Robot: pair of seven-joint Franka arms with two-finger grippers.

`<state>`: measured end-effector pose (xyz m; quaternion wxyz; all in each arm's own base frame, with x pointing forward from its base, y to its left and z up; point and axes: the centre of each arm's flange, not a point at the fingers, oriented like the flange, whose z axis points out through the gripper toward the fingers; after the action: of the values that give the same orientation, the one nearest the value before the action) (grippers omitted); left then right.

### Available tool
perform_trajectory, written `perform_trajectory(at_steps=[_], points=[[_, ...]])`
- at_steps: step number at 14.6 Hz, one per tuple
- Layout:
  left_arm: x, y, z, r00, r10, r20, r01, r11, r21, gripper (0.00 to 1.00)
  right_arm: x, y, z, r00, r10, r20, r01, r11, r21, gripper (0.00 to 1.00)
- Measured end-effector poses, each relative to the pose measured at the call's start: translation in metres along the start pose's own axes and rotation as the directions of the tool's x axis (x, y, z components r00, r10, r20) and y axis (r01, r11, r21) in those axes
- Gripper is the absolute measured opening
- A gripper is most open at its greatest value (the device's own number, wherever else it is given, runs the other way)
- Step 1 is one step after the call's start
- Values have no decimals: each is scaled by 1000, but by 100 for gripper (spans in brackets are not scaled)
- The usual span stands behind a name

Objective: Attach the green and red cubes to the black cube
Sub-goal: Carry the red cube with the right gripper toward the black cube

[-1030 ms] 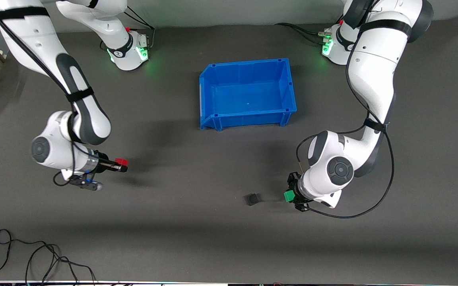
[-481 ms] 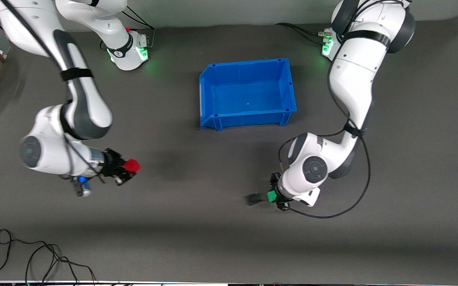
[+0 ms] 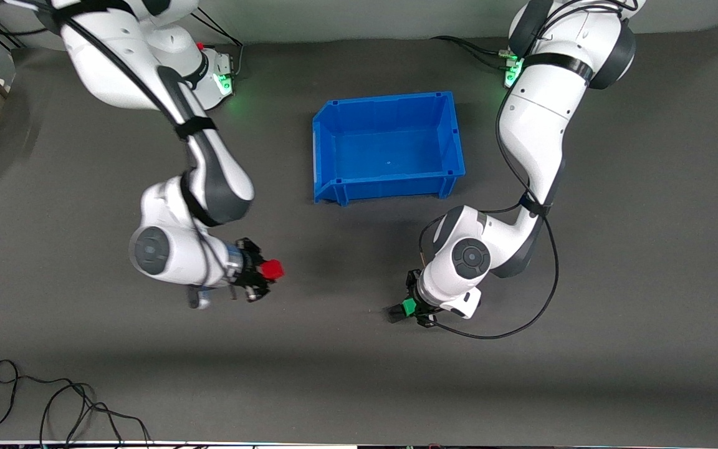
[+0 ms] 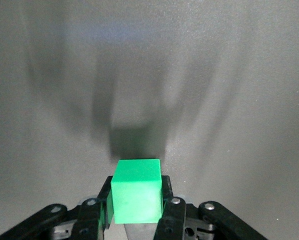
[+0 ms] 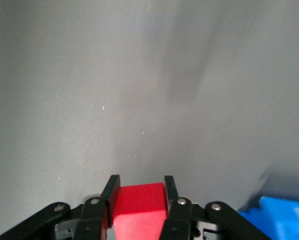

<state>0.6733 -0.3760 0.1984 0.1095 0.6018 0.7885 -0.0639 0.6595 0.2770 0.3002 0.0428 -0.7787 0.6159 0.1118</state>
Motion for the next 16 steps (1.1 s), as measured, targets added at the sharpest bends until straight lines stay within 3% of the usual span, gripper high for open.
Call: perform_trajectory(at_steps=[9, 13, 16], points=[[-3, -4, 8, 1000, 6, 2, -6, 1000, -4, 40, 0, -12, 11, 999, 33, -4, -33, 999, 4, 41], [-36, -24, 0, 998, 56, 29, -55, 998, -17, 40, -4, -15, 21, 995, 101, 4, -101, 995, 18, 41], [-57, -50, 7, 990, 143, -5, -143, 989, -26, 40, -33, -22, 40, 993, 118, 12, -118, 993, 24, 41]])
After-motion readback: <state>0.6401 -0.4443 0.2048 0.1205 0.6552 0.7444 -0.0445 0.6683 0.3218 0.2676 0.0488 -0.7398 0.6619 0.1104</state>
